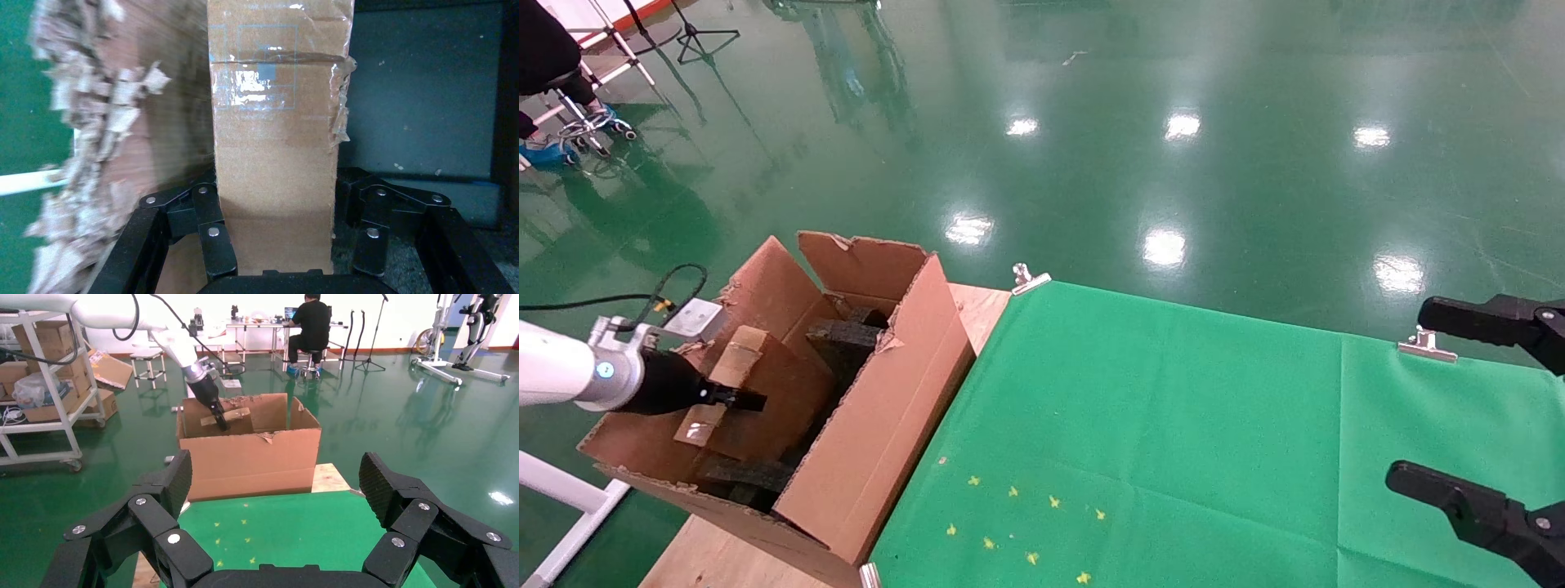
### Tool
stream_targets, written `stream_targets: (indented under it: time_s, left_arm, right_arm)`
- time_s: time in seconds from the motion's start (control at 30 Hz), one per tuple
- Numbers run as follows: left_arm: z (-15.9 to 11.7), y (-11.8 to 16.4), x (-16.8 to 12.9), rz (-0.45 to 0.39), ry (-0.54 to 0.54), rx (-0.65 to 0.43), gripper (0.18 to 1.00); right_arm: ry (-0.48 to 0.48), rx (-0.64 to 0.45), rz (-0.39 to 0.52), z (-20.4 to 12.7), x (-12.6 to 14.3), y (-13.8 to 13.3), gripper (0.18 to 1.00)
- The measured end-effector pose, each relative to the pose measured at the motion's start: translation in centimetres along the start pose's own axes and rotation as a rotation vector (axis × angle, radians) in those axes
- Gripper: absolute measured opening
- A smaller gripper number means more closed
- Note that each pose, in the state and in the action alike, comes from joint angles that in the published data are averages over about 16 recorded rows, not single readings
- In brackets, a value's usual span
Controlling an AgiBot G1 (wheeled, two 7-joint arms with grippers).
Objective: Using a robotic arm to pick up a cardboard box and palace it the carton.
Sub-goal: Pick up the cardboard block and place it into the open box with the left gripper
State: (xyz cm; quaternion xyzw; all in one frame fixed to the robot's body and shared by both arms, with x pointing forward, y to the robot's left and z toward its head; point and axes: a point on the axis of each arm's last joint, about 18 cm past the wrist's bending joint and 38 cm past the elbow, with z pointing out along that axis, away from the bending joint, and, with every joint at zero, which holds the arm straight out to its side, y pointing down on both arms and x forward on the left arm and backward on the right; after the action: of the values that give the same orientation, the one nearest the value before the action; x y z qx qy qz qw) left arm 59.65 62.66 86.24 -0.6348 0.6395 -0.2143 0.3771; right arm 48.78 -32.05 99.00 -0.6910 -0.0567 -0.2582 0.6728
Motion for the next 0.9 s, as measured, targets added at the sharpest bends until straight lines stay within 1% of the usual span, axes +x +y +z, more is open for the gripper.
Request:
stream_targets:
  time_s: [0.47,0.9]
  left_arm:
    - [2.4,0.8,1.8,-0.012,-0.008,-0.008,0.235]
    - [3.0,1.0,2.3,-0.019,-0.010,-0.009,0.241]
  right_arm:
    - [0.000,0.000,0.000,0.0,0.0,0.0,1.001]
    - [0.001,0.000,0.000,0.0,0.0,0.0,1.001]
